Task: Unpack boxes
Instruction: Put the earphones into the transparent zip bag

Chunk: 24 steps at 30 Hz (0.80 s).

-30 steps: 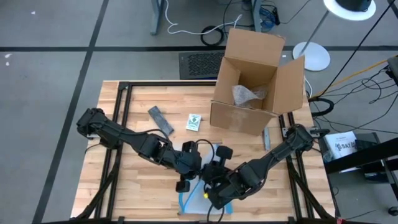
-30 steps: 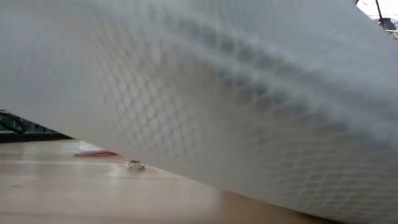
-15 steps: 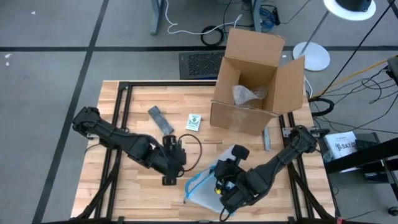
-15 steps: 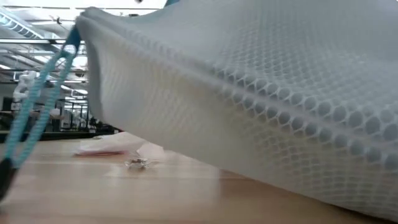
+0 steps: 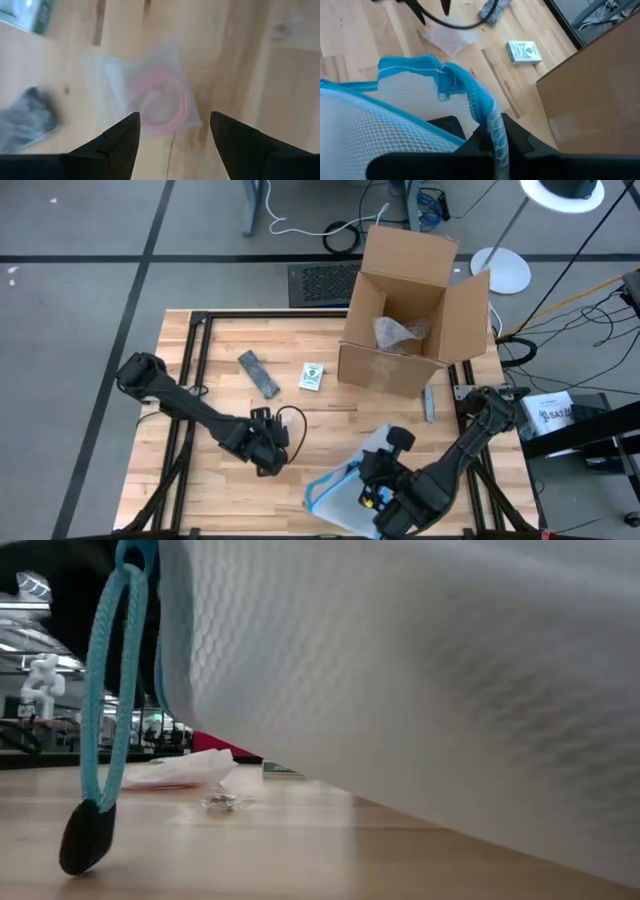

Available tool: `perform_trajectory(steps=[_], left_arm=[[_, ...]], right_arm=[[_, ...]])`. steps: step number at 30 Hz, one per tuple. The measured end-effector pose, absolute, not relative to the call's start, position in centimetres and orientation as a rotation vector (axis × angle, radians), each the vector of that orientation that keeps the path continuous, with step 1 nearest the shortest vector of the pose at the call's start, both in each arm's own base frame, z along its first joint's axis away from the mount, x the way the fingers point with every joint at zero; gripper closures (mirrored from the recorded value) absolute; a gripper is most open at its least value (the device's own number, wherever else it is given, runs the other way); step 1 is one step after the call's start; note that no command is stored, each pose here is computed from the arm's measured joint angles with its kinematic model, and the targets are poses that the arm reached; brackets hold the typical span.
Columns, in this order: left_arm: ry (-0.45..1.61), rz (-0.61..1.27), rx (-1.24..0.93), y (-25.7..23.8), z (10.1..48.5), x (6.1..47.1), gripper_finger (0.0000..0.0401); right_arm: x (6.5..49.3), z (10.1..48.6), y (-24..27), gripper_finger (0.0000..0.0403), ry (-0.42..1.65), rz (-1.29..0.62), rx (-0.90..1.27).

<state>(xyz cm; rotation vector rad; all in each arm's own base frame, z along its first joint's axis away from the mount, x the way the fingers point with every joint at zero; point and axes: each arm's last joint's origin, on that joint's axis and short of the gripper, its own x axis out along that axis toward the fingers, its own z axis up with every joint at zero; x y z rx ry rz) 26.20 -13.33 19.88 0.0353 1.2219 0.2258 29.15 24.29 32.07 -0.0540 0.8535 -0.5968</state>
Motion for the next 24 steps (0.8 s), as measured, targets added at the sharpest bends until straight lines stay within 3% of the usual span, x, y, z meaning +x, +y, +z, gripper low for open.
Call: perform_trajectory(steps=[10,13,17,24], left_arm=[[1.139,0.240,-0.142,-8.9,14.0,26.4,0.0160],[1.089,0.199,-0.212,-8.1,13.1,26.4,0.0209],[1.065,0.174,-0.218,-8.1,13.0,26.5,0.0354],[0.995,0.068,-0.253,-10.1,16.0,27.6,0.0356]], right_arm=[[29.3,32.0,24.1,0.0403,0.879,-0.599,-0.031],[29.6,31.9,23.8,0.0403,0.890,-0.604,-0.026],[29.6,31.9,23.8,0.0403,0.891,-0.603,-0.028],[29.8,31.9,23.5,0.0403,0.899,-0.610,-0.019]])
